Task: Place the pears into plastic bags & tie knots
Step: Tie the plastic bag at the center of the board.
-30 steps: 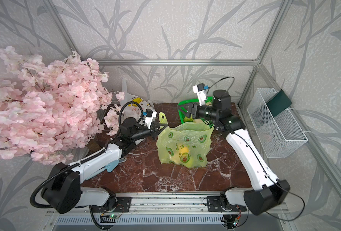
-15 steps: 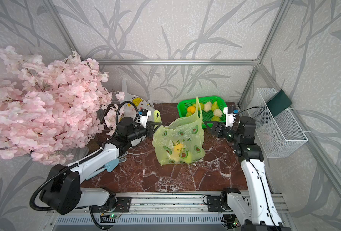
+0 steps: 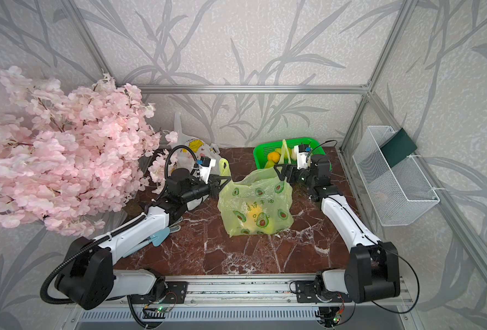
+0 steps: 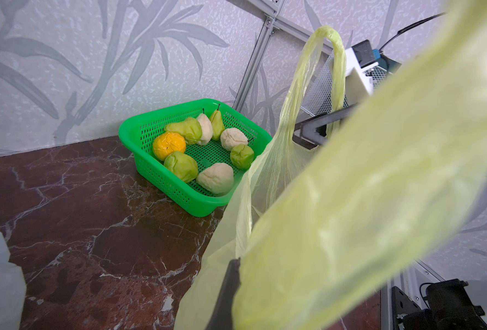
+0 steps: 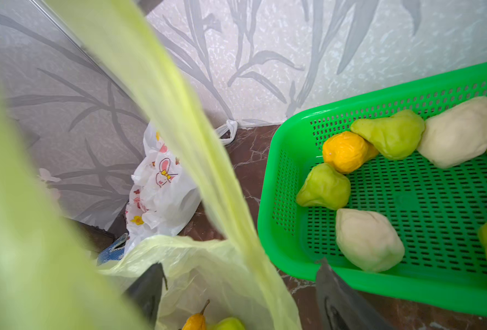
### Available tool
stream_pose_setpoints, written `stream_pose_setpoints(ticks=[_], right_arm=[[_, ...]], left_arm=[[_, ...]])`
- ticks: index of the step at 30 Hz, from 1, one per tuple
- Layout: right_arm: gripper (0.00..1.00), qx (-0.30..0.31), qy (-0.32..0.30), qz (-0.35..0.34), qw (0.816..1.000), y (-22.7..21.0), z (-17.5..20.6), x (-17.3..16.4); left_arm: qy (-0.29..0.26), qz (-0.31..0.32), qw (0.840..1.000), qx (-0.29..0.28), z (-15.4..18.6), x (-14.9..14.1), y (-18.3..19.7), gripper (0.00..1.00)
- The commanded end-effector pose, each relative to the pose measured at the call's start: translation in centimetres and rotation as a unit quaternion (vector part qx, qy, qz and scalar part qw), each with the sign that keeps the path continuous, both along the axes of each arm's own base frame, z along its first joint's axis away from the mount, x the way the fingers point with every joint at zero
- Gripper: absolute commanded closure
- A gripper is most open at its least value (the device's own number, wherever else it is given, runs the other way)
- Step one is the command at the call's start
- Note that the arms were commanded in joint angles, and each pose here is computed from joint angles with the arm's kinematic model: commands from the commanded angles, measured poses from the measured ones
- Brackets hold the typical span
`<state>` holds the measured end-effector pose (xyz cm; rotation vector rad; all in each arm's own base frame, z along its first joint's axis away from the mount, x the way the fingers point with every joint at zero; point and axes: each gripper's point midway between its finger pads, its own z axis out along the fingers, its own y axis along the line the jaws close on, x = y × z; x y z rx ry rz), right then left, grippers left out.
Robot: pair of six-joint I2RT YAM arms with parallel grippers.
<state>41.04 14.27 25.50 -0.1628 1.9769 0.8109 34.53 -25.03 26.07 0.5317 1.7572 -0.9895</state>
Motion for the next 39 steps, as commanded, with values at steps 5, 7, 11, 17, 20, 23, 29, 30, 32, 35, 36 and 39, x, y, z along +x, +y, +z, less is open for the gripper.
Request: stream_pose_setpoints(ticks=[5,7,11,17,20,23,29,30,32,35,36,39], right_arm=[[0.31,0.009,-0.081,0.032,0.996,2.0,2.0,4.2],[0.44,0.024,-0.086,0.039,0.995,2.3,1.8,4.5],[0.77,0.022,-0.087,0.044,0.995,2.7,1.4,4.4],[0.96,-0.046,-0.105,0.055,0.992,3.8,2.3,1.3],[0.99,-0.125,-0.116,0.075,0.983,5.1,2.4,-1.7],[1.0,-0.198,-0.138,0.099,0.965,6.4,2.7,-4.8],[1.0,-0.288,-0.197,0.174,0.921,9.0,4.5,-10.1],[1.0,-0.306,-0.199,0.194,0.911,9.6,4.4,-10.8],[1.0,-0.34,-0.19,0.215,0.896,10.2,4.0,-11.2],[1.0,-0.364,-0.182,0.238,0.882,11.0,3.3,-11.2],[1.0,-0.363,-0.18,0.244,0.881,11.2,3.3,-11.2],[1.0,-0.363,-0.171,0.263,0.877,12.1,3.0,-11.0]], left_arm=[[-0.009,-0.013,1.0,-0.016,1.4,-0.7,-0.1,1.0],[-0.009,-0.012,1.0,-0.018,1.4,-0.7,-0.1,1.0],[-0.005,-0.012,1.0,-0.024,1.8,-0.6,-0.2,1.0],[0.059,-0.004,0.998,0.017,1.7,-0.6,0.0,1.0],[0.1,-0.019,0.994,0.039,0.9,-0.9,-0.2,1.0],[0.121,-0.049,0.989,0.075,0.3,-0.6,-0.9,1.0],[0.17,-0.173,0.966,0.094,-0.1,-0.7,-3.6,1.0],[0.175,-0.195,0.961,0.089,0.0,-0.8,-4.1,0.99],[0.171,-0.224,0.956,0.077,0.5,-1.2,-4.7,0.96],[0.14,-0.266,0.952,0.062,1.2,-2.3,-5.0,0.9],[0.133,-0.274,0.951,0.06,1.3,-2.6,-5.0,0.87],[0.124,-0.294,0.946,0.052,1.4,-3.1,-5.1,0.77]])
